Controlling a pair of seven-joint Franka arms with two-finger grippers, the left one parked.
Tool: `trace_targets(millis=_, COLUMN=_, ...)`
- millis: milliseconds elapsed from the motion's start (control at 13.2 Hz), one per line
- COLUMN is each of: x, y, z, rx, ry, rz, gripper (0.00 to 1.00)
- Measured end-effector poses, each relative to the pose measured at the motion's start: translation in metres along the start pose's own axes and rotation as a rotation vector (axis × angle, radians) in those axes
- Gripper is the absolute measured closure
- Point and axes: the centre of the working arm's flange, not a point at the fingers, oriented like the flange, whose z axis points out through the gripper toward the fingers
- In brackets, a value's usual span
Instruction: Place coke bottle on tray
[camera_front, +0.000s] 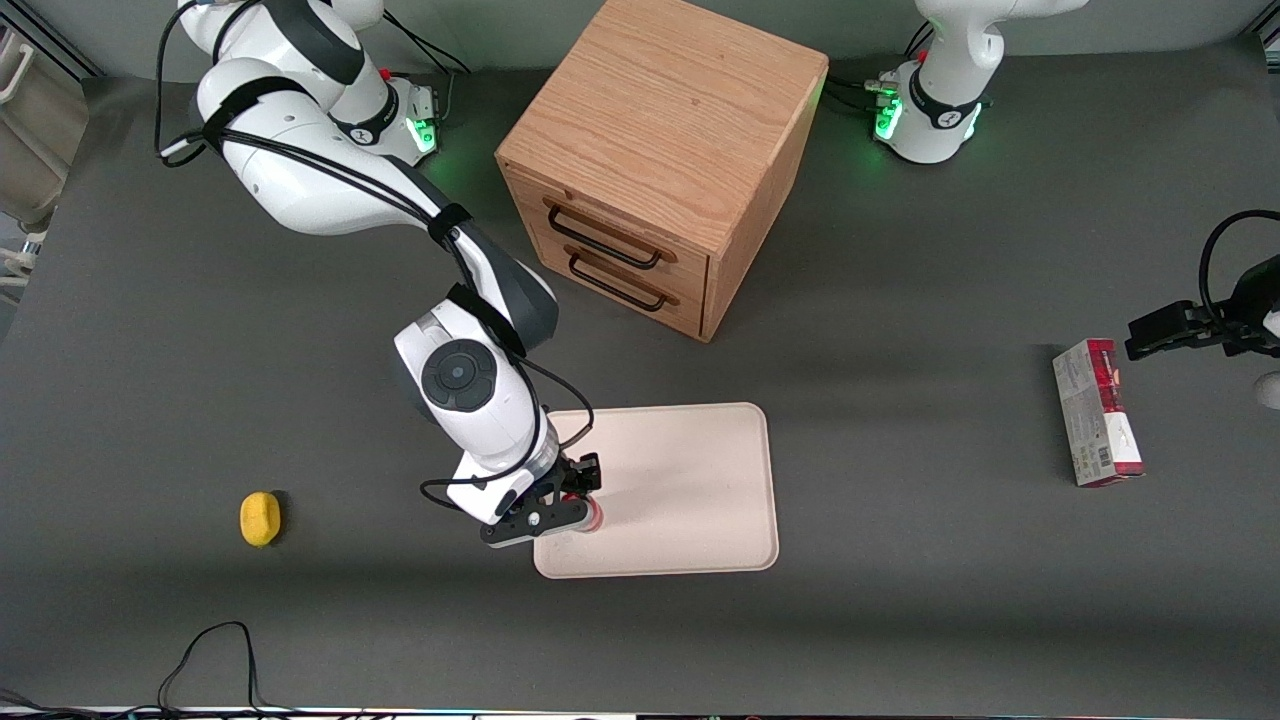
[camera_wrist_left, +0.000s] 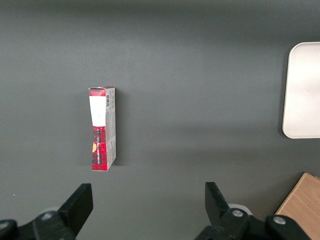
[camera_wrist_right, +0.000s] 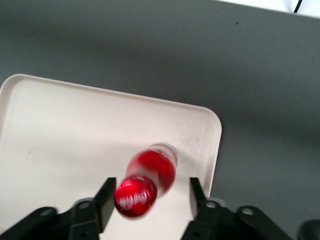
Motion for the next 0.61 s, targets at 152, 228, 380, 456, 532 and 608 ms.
trace_targets(millis=152, x=0.003, y=0.002, z=-0.004, rx=0.004, ry=0.014, rz=0.010, gripper=0.07)
trace_targets(millis=228, x=0.005, y=0.003, z=-0.011, rx=0.003, ry=0.022, rz=0.017, gripper=0.00)
trace_targets(millis=380, x=0.009, y=0.012, z=-0.047, rx=0.031, ry=0.000, rz=0.074, gripper=0.00)
trace_targets(millis=456, x=0.009, y=0.023, z=-0.074, rx=0.057, ry=-0.024, rz=0.117, gripper=0.00)
trace_targets(millis=532, x=0.005, y=0.043, z=-0.107, rx=0.057, ry=-0.051, rz=0.166, gripper=0.00)
trace_targets(millis=608, x=-0.004, y=0.067, z=-0.138, rx=0.046, ry=-0.079, rz=0.214, gripper=0.00)
